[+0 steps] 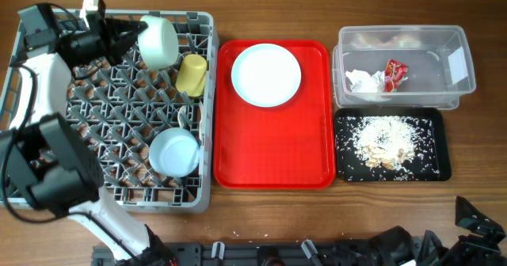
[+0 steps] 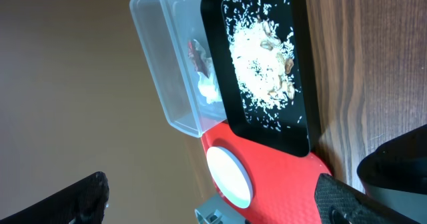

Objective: Sort waste into correct bins and load items into the dishwasher rack
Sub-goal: 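Place the green bowl in the back of the rack, left gripper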

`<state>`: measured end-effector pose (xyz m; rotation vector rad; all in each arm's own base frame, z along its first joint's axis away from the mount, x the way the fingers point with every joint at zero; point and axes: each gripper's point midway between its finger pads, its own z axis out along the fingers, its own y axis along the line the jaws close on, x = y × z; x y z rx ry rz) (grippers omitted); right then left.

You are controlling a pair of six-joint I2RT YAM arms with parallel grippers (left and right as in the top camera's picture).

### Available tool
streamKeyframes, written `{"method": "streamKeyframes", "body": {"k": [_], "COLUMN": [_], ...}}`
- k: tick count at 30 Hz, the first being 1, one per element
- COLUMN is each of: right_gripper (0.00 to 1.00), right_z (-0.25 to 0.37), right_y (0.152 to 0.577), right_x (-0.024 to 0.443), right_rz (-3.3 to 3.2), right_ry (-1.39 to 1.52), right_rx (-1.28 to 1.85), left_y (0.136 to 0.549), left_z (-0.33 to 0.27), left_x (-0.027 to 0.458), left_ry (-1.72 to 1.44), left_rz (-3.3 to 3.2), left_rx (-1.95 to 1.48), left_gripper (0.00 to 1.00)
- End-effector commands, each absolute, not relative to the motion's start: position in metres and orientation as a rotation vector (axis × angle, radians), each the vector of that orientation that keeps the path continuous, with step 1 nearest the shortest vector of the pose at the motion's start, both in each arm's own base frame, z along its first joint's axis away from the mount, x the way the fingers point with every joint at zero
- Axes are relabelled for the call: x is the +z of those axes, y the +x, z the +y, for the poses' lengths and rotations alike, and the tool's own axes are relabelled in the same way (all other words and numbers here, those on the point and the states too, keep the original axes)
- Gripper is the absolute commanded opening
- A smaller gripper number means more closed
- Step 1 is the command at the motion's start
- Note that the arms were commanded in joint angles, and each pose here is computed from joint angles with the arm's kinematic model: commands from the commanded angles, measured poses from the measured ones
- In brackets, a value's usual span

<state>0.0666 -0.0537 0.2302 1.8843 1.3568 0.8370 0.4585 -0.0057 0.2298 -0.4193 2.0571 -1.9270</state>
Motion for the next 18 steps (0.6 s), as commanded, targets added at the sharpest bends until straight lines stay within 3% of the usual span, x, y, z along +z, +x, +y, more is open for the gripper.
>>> {"method": "streamKeyframes", "body": {"k": [1, 10, 14, 18], "right_gripper": [1.00, 1.00, 1.00, 1.00], "right_z": [-0.056, -0.056, -0.056, -0.056], "right_y": [0.066, 0.066, 0.066, 0.066], "right_x": [0.232, 0.232, 0.232, 0.232], "right_rz": [1.333, 1.333, 1.333, 1.333], "right_ry": [1.886, 1.886, 1.886, 1.886], "right_rx": [0.843, 0.843, 0.843, 0.843], "left_y": [0.464, 0.508, 0.521, 0.524], "left_z": [-0.005, -0.019, -0.032, -0.004], "left_x": [0.209, 0.211, 0.189, 0.173], "left_ry": [-0.408, -0.546, -0.617, -0.682], "left_rz": [2.023, 2.074, 2.106, 2.081], "left_rx": [-2.045, -1.933, -1.880, -1.847], "left_gripper": [0.04, 0.04, 0.04, 0.04]}}
